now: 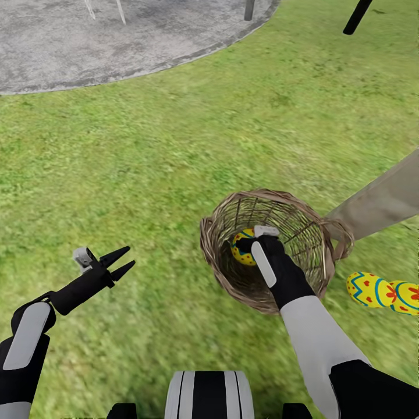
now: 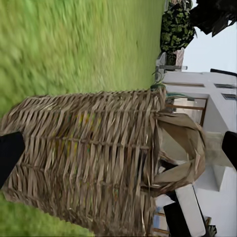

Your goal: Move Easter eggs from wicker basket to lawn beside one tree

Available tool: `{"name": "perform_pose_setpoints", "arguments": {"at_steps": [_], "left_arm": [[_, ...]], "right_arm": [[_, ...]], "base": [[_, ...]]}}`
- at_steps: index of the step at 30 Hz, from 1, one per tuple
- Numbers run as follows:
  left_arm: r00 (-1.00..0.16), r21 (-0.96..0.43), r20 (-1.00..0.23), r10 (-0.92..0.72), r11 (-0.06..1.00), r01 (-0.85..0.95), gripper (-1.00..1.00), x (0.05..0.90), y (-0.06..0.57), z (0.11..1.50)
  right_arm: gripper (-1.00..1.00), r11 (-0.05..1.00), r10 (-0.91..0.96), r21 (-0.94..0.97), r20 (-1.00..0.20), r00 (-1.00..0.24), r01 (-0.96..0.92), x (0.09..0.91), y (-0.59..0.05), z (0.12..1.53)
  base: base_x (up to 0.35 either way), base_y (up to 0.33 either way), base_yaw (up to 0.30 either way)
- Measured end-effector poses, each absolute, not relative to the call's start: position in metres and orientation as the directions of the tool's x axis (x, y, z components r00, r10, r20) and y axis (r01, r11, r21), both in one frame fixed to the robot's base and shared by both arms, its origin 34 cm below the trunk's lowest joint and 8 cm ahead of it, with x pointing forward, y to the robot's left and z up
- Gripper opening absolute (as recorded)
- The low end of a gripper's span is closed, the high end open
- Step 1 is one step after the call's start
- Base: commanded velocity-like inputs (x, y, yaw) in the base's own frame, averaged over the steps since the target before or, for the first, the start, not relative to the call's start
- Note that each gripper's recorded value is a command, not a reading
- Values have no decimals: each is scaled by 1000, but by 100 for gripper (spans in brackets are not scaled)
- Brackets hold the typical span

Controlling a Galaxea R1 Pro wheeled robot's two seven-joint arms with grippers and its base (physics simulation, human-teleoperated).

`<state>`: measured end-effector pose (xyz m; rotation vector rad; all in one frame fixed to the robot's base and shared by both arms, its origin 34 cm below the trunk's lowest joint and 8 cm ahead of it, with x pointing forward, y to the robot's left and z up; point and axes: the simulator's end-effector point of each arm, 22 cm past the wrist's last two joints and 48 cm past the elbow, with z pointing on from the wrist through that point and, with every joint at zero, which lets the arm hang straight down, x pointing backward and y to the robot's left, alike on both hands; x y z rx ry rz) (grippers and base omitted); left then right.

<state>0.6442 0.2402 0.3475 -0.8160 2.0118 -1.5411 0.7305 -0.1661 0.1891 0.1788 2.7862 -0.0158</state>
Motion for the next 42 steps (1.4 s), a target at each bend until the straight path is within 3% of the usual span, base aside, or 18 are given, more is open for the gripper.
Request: {"name": "perform_pose_setpoints", "arguments": {"at_steps": [10, 42], "left_arm": [[-716, -970, -21, -698, 187, -155, 100, 644, 235, 359], [-702, -980, -111, -703, 195, -40, 100, 657, 239, 433]], "right_arm": [[-100, 993, 115, 3, -295, -949, 120, 721, -179, 198], [-100, 992, 91, -37, -449, -889, 120, 764, -199, 296]], "base": [[-6, 0, 0], [-109, 0, 0]]}}
